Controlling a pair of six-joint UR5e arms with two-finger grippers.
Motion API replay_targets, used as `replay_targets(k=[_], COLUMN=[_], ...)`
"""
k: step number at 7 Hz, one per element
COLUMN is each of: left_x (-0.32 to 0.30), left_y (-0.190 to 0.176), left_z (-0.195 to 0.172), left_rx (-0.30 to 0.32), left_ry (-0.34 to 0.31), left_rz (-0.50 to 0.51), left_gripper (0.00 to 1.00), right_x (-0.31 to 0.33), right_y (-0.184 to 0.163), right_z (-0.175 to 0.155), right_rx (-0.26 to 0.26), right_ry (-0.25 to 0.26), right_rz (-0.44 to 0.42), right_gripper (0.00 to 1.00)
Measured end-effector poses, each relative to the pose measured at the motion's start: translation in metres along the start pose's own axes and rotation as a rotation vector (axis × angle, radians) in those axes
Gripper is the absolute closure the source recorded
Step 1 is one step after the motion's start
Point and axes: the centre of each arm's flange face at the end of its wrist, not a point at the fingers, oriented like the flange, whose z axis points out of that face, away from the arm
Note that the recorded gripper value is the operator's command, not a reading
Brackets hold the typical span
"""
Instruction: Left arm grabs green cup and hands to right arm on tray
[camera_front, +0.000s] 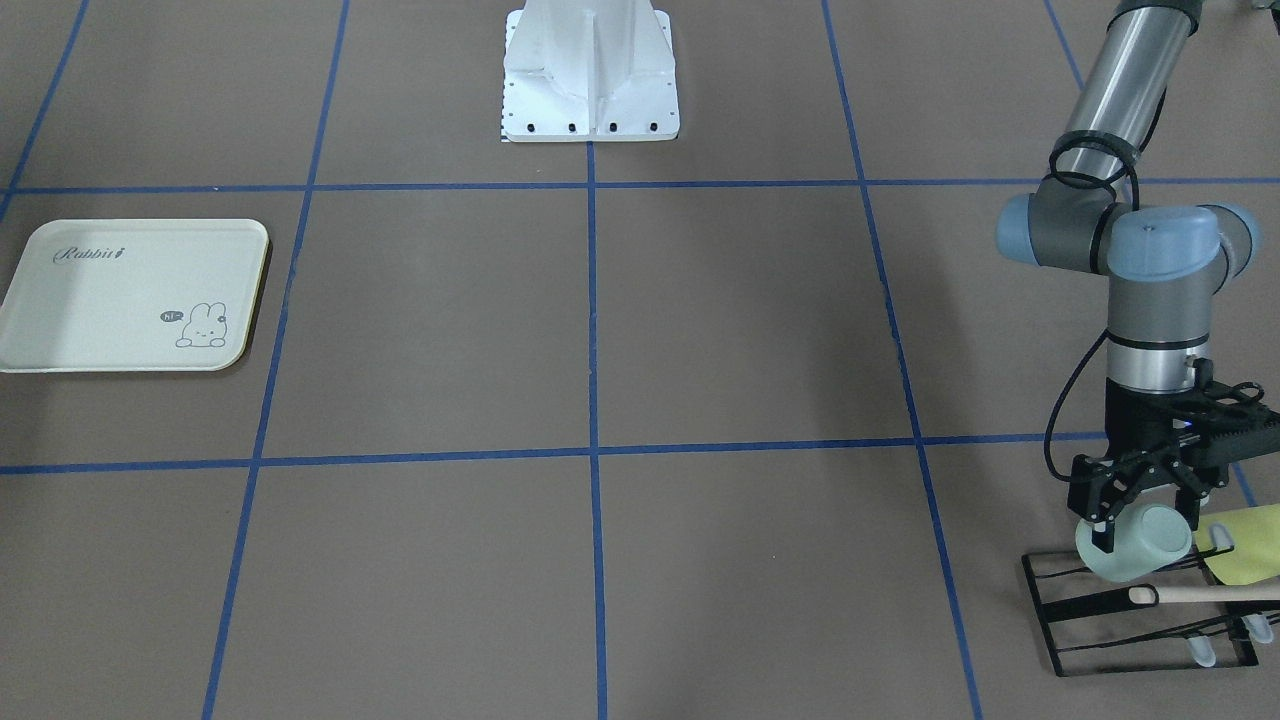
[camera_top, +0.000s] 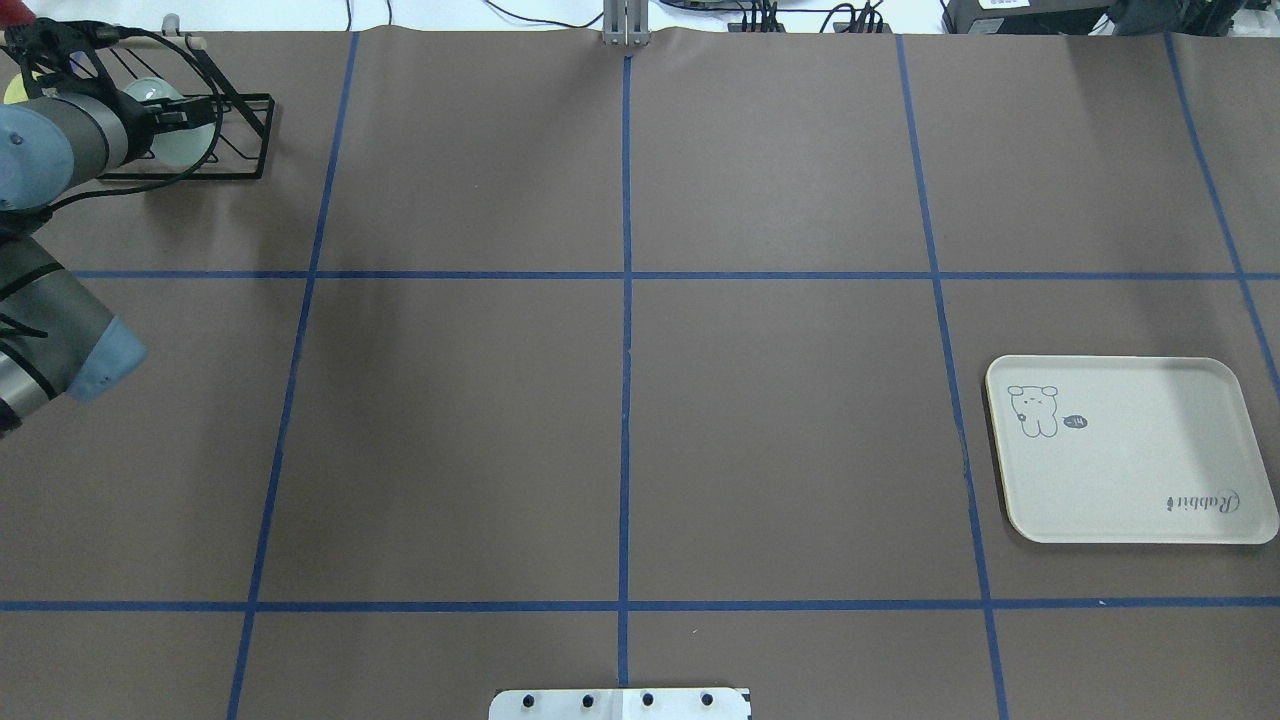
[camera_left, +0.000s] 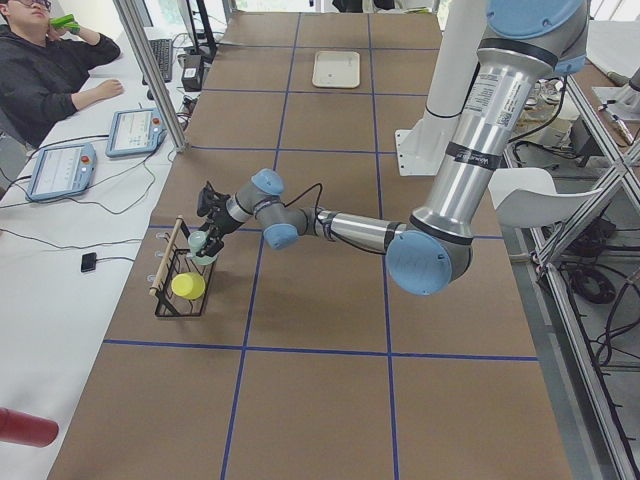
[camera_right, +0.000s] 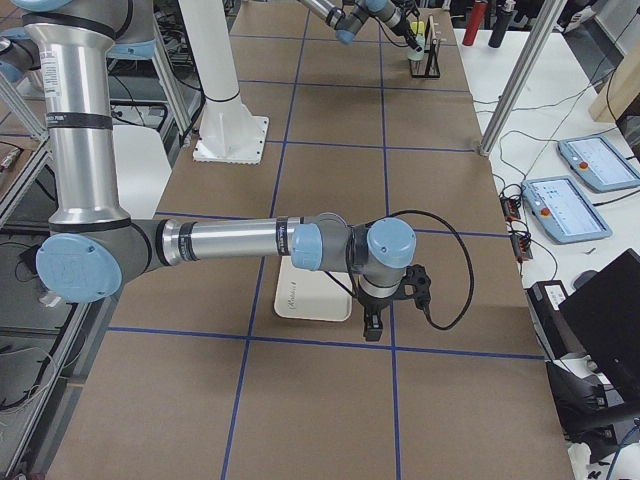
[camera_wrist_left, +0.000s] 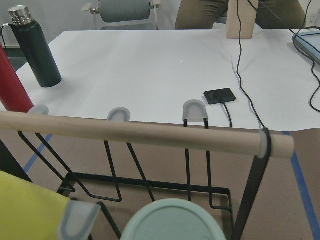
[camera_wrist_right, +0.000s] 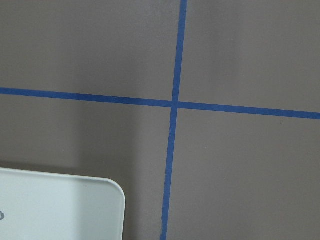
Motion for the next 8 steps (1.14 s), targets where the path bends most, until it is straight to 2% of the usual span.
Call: replay_targets(k=[4, 6, 8], left_x=[0.0061, 0.0042, 0.0032], left_y=[-0.0031, -0.0031, -0.0041], left_z=[0.0092, 0.0112, 0.0114], left_rx=[0.002, 0.009, 0.011], left_ry=[-0.01, -0.021, -0.022], left_rz=[0.004, 0.007, 0.007], left_gripper=[0.01, 0.12, 0.19], right_x=[0.0003, 0.001, 0.001], right_y=[0.0007, 0.0014, 0.0016], right_z=[0.0005, 0.0007, 0.0008], right_rx=[-0.001, -0.001, -0.002], right_ry=[-0.002, -0.003, -0.004], right_rz=[0.001, 0.003, 0.003], right_gripper=[0.01, 0.01, 0.01])
